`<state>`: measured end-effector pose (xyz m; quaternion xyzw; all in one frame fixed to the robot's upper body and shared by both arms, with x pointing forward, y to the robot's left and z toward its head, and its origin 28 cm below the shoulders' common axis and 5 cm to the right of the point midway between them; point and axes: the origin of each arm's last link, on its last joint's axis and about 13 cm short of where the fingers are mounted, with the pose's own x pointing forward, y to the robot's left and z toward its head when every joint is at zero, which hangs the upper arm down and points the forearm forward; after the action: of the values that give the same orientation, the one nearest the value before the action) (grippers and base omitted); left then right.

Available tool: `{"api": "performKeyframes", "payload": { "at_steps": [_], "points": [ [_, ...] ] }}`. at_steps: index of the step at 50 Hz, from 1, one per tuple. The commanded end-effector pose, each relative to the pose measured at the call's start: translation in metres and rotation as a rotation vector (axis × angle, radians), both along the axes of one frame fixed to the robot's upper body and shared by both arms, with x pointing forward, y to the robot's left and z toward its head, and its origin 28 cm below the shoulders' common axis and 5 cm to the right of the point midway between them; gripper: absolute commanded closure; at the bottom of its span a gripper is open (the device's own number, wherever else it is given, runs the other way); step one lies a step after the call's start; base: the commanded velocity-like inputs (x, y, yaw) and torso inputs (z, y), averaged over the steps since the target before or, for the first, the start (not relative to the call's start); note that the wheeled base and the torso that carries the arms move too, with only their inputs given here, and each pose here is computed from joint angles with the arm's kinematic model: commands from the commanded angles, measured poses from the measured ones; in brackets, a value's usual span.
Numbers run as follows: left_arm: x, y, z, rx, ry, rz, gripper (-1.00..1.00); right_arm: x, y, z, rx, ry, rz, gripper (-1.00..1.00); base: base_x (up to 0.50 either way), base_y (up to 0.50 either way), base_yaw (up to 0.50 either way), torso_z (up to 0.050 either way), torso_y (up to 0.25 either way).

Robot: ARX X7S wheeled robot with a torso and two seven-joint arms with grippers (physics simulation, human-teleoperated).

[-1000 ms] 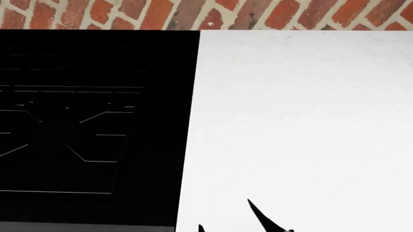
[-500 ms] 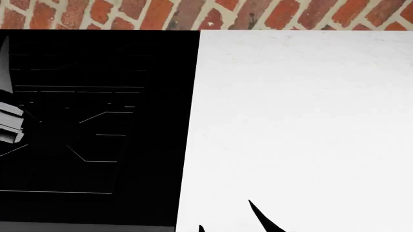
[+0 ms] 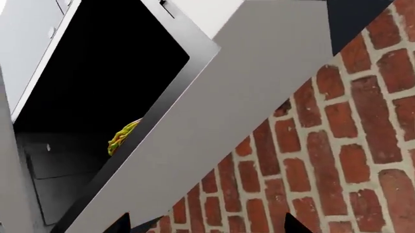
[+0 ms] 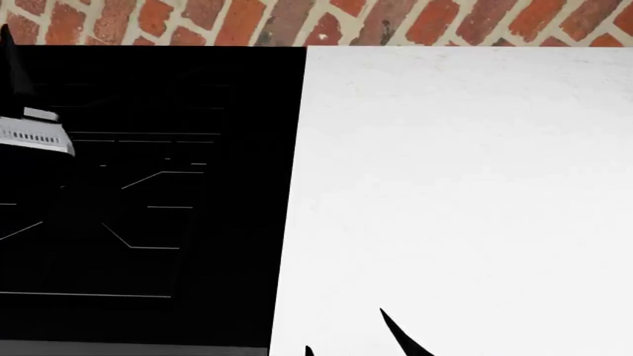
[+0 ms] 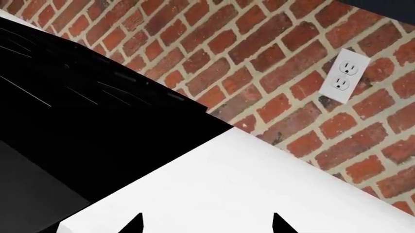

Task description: Open the microwave door

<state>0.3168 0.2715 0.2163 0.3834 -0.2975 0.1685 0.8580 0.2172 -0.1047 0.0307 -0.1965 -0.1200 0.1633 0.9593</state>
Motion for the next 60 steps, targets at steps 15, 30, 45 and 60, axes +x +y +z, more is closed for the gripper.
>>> {"api": "performKeyframes", "payload": {
  "at_steps": [15,30,45,60],
  "points": [
    [0.034,0.013,0.042,-0.020,-0.323,0.213,-1.00,-0.003,-0.002,-0.011,-0.037,0.055,0.015,-1.00,0.00,0.00,0.00,0.000,0.000],
    [0.057,-0.004,0.055,0.033,-0.434,0.213,-1.00,-0.003,-0.002,-0.011,-0.036,0.057,0.017,-1.00,0.00,0.00,0.00,0.000,0.000],
    [0.065,-0.005,0.051,0.037,-0.429,0.256,-1.00,-0.003,-0.003,-0.012,-0.034,0.058,0.014,-1.00,0.00,0.00,0.00,0.000,0.000],
    [0.066,0.010,0.052,0.020,-0.419,0.372,-1.00,-0.003,-0.003,-0.011,-0.034,0.057,0.012,-1.00,0.00,0.00,0.00,0.000,0.000]
  ]
}}
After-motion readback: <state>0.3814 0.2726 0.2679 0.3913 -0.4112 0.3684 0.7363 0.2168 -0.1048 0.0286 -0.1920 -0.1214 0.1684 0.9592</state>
